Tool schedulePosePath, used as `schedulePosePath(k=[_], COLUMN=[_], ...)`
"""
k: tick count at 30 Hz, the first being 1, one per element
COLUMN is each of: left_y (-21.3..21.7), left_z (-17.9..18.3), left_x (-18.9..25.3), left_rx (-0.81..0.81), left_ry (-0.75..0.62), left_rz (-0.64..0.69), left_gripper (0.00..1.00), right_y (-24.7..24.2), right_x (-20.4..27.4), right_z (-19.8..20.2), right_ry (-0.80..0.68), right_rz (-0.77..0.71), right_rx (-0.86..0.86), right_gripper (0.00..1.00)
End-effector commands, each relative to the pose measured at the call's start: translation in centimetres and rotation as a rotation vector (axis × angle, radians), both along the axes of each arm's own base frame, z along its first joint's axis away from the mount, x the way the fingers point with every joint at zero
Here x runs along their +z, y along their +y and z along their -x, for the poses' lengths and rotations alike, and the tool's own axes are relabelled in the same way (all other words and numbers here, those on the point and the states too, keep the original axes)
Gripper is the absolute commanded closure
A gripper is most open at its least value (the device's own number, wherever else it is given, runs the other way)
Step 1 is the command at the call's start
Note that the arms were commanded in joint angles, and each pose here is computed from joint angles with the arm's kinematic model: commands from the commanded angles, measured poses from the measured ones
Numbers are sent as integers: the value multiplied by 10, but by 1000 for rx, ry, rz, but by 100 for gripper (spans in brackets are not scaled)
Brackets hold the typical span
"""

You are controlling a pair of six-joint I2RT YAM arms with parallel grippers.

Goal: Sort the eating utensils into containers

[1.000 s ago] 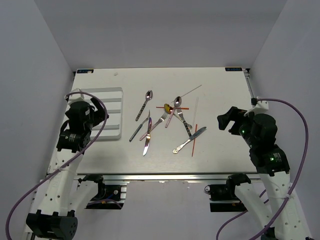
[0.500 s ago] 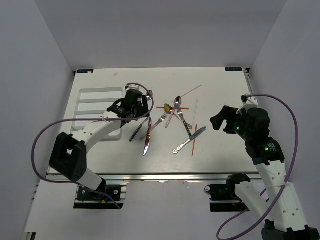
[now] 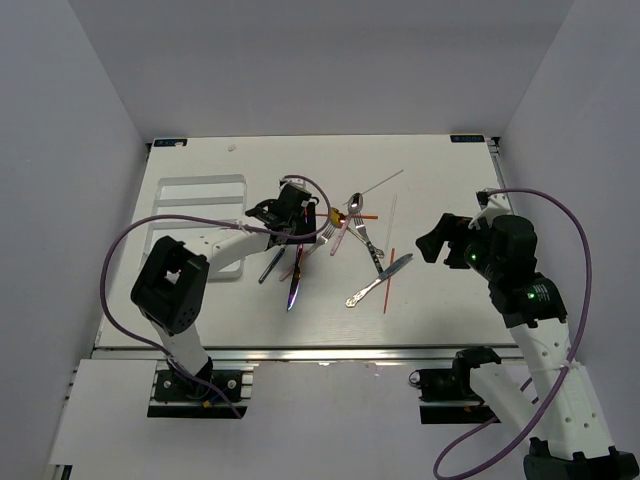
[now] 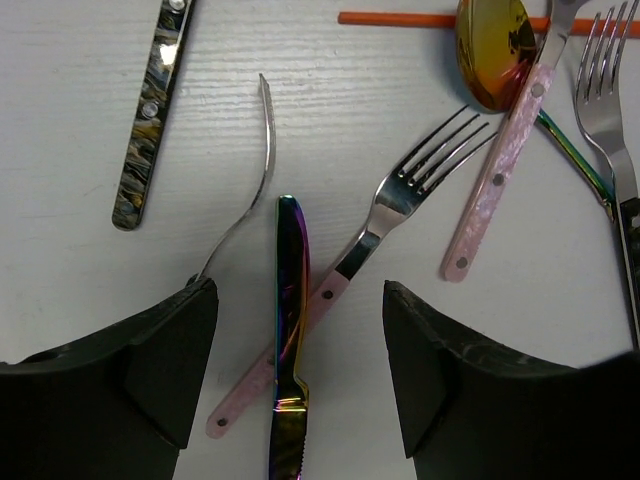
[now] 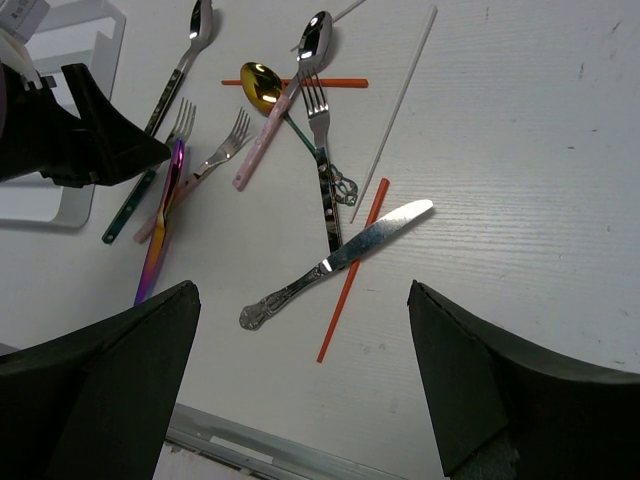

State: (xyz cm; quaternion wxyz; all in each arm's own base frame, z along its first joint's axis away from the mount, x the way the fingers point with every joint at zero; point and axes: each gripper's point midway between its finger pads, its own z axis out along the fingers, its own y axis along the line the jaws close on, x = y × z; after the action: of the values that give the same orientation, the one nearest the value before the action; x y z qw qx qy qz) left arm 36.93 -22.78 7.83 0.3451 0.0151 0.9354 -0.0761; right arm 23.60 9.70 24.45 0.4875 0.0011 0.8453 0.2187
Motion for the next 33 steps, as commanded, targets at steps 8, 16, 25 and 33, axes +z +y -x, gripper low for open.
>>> schedulePosePath(k=[8,16,25,33], left_y=[-3,-8,-2,-3], left_z=[7,1,0,-1], left_x=[-17,-34,-41,-42], left_rx=[-14,6,41,54], left_ry=[13,30,29,22], left_rz=[-34,-29,-48,-27], left_gripper=[32,36,45,47], right_y=[6,7,7,10], right_x=[0,-1,2,-4], right_z=[-3,-1,0,0], right_ry=[-26,-22,-30,-17], right_rz=[-5,0,17,6], right_rx=[40,59,71,82], right_gripper=[11,11,11,11])
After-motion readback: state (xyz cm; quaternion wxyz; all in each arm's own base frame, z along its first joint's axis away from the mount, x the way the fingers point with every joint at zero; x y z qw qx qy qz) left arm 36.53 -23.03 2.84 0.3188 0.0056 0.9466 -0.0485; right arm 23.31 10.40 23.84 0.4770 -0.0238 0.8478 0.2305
